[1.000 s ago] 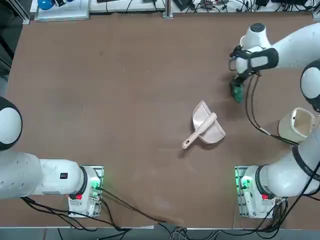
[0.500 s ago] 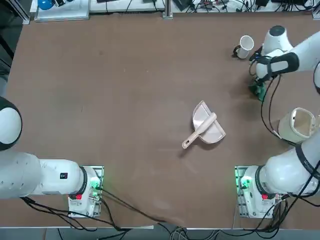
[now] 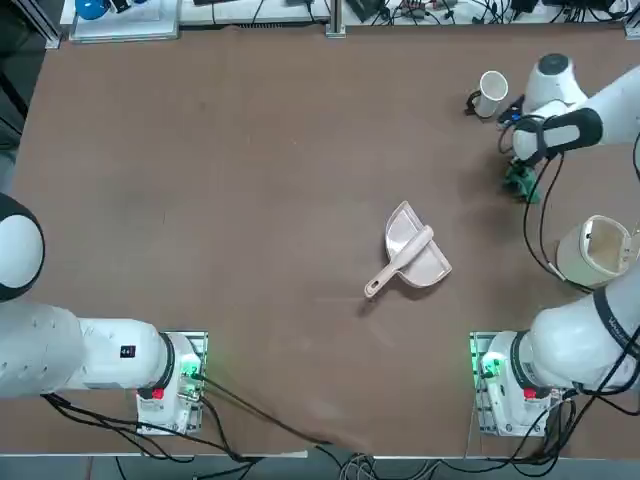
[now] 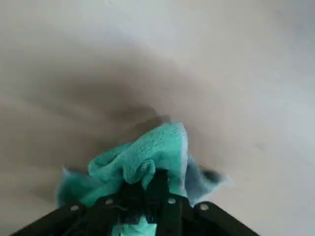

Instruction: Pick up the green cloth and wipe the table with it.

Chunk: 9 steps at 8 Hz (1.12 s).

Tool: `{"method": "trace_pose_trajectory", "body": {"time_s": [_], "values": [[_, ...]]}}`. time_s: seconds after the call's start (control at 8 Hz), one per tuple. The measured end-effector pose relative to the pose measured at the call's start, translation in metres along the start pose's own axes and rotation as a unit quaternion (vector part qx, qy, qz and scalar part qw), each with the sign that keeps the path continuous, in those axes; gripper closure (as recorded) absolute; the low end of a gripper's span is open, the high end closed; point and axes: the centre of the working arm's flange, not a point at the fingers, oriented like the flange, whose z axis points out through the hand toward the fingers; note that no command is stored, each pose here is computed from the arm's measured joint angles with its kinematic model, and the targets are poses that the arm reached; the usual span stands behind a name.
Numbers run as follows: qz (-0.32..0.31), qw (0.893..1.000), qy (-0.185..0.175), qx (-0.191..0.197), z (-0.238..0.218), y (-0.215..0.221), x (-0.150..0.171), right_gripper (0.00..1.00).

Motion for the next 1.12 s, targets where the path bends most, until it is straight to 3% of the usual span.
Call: {"method": "trace_pose_trajectory", "body": {"time_s": [0.25, 0.62, 0.88, 1.12], "values": [[0.04, 0.999, 0.022, 0.023, -0.029, -0.083, 0.035, 0.95], [0.111, 0.991, 0.038, 0.07, -0.056, -0.172, 0.059, 0.95], [0.134, 0.986, 0.043, 0.084, -0.065, -0.206, 0.066, 0.95], [0.14, 0.985, 0.042, 0.089, -0.067, -0.214, 0.071, 0.95]]}}
